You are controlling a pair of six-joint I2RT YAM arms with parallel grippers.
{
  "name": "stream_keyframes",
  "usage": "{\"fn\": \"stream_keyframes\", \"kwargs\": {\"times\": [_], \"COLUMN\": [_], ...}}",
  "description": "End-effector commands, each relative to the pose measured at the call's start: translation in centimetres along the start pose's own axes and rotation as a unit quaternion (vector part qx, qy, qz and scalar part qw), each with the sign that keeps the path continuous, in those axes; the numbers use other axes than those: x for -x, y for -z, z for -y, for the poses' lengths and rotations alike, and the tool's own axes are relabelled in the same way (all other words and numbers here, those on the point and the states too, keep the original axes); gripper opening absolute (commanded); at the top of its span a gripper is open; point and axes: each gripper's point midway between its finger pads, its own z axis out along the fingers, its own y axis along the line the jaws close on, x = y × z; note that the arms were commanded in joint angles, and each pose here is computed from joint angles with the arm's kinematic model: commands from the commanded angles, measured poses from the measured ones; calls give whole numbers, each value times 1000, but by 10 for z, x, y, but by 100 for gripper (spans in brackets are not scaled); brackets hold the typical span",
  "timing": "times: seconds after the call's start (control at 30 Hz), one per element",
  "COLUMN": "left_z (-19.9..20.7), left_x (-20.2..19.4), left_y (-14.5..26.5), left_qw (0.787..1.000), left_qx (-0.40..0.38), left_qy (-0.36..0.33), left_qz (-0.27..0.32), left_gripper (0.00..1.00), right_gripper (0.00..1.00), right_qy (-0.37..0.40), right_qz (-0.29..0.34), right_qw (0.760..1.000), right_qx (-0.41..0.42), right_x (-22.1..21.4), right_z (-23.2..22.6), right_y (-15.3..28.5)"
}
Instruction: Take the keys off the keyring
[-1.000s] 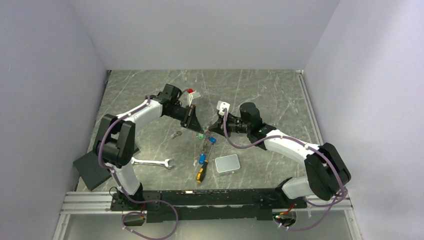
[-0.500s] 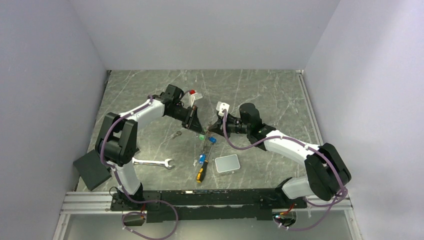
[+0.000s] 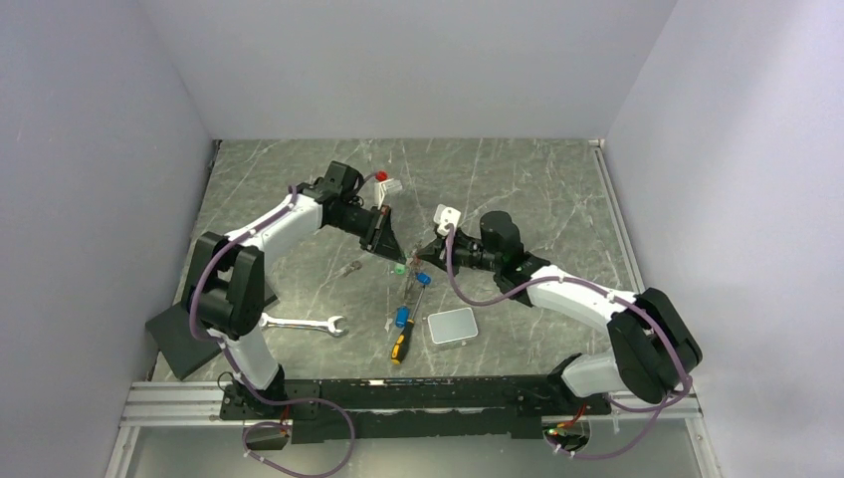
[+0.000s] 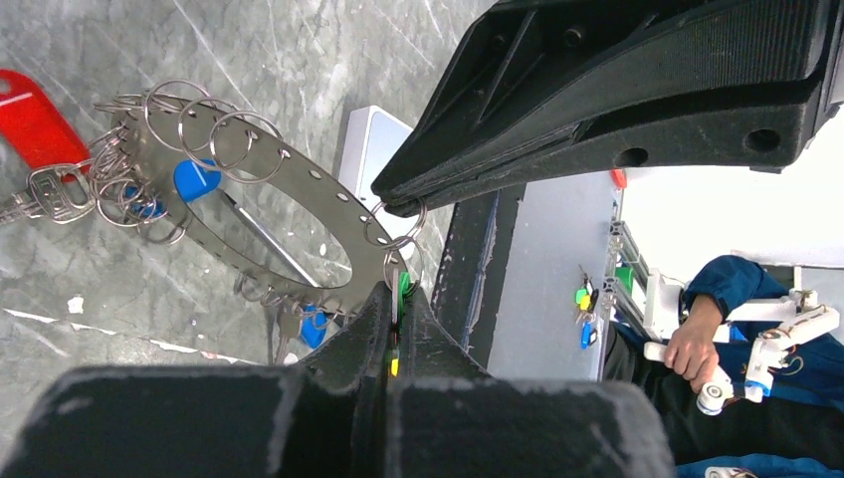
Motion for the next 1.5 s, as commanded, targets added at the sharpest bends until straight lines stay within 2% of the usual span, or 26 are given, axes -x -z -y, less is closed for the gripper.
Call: {"fn": "stream_keyframes", "kwargs": {"times": [0.0,0.27,0.43,0.73,1.07,1.47], "left_z": [18,22,24,16,22,21], "left_x": [14,16,16,20,19,14], "left_y": [11,15,17,20,20,12], "left_qw": [999,997,992,978,966,978], "left_qx": [-2,4,33,85,105,83], "left_qy": [-42,-79,-125,-188,-236,-190], "left_qz": [13,17,6,-10,-10,-20], "left_gripper": [0,0,0,0,0,0], "right_gripper": [0,0,0,0,0,0], "right_qy": [42,52,122,268,352,376], "right_qz": [51,60,61,83,93,129], "right_qw": [997,995,989,948,909,901], "right_qx": [-46,-54,-56,-148,-200,-174], "right_x": [26,26,22,29,33,36], "right_z": [15,16,7,11,7,-13], "right_y": [7,9,4,8,16,20]}}
